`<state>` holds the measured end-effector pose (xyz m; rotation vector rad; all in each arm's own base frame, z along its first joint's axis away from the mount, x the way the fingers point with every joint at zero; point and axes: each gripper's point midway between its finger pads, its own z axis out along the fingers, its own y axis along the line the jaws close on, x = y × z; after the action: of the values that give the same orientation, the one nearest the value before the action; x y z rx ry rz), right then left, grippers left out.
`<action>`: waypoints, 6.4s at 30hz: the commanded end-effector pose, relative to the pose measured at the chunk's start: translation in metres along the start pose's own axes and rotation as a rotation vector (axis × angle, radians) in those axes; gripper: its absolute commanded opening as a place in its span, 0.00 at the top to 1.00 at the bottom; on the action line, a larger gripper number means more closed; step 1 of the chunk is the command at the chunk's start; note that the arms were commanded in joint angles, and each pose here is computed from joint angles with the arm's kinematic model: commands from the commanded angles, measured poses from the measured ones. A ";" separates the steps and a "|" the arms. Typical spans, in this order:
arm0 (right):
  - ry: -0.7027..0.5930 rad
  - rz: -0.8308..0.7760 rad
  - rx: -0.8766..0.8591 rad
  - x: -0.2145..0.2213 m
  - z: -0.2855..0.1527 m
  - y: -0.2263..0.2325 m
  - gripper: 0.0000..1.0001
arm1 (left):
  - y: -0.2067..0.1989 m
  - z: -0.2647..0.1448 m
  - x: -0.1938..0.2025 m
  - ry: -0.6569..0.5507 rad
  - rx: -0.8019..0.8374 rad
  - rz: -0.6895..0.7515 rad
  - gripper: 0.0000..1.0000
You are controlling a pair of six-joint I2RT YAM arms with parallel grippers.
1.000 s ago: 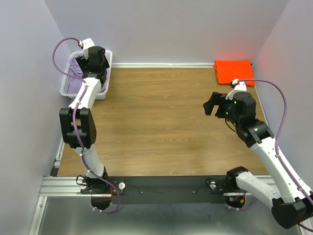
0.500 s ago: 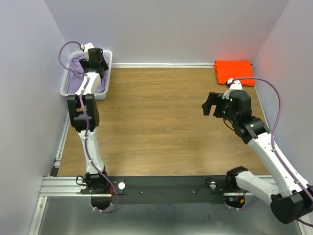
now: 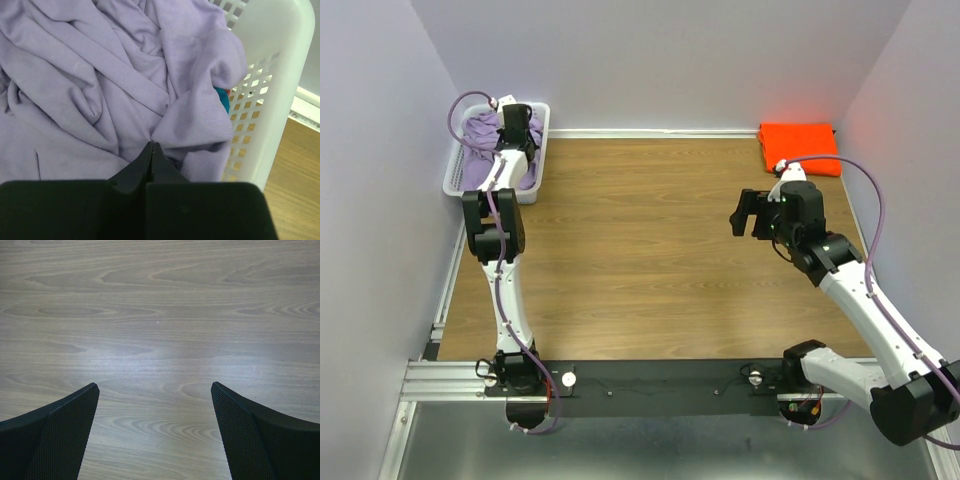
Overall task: Fold and stack the t-shirts
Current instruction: Grab the tshirt from the pile, then move the tshirt to the center of the board, then flatten the tshirt out
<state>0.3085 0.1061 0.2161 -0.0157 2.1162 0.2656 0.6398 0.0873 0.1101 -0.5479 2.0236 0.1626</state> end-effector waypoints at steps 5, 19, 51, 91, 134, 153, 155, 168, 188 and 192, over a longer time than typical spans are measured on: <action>-0.045 -0.027 -0.002 -0.014 -0.002 0.002 0.00 | -0.005 -0.028 -0.038 -0.073 0.055 0.050 1.00; -0.103 -0.021 0.016 -0.030 -0.009 -0.001 0.00 | -0.036 -0.199 -0.204 -0.455 0.216 0.055 1.00; -0.230 0.052 -0.037 -0.051 -0.047 0.005 0.00 | -0.195 -0.476 -0.065 -0.390 0.910 0.111 0.36; 0.372 0.244 0.213 0.104 0.143 -0.030 0.39 | -0.099 -0.392 0.250 0.330 0.779 0.383 0.21; 0.241 0.339 0.184 0.051 0.091 -0.067 0.40 | -0.132 -0.442 0.356 0.594 0.735 0.619 0.37; 0.241 0.314 0.125 0.063 0.049 -0.057 0.39 | -0.129 -0.460 0.335 0.528 0.632 0.626 0.38; 0.245 0.314 0.124 0.064 0.048 -0.057 0.39 | -0.127 -0.458 0.342 0.544 0.620 0.643 0.39; 0.277 0.303 0.136 0.075 0.045 -0.059 0.39 | -0.128 -0.449 0.368 0.598 0.606 0.694 0.42; 0.270 0.270 0.167 0.071 0.046 -0.066 0.39 | -0.094 -0.446 0.417 0.696 0.503 0.818 0.58; 0.271 0.266 0.169 0.072 0.045 -0.066 0.39 | -0.087 -0.447 0.426 0.734 0.495 0.818 0.77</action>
<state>0.3185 0.0635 0.1190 0.3520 2.4070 0.2951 0.1793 -0.3037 0.0176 0.6168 2.6103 -0.2002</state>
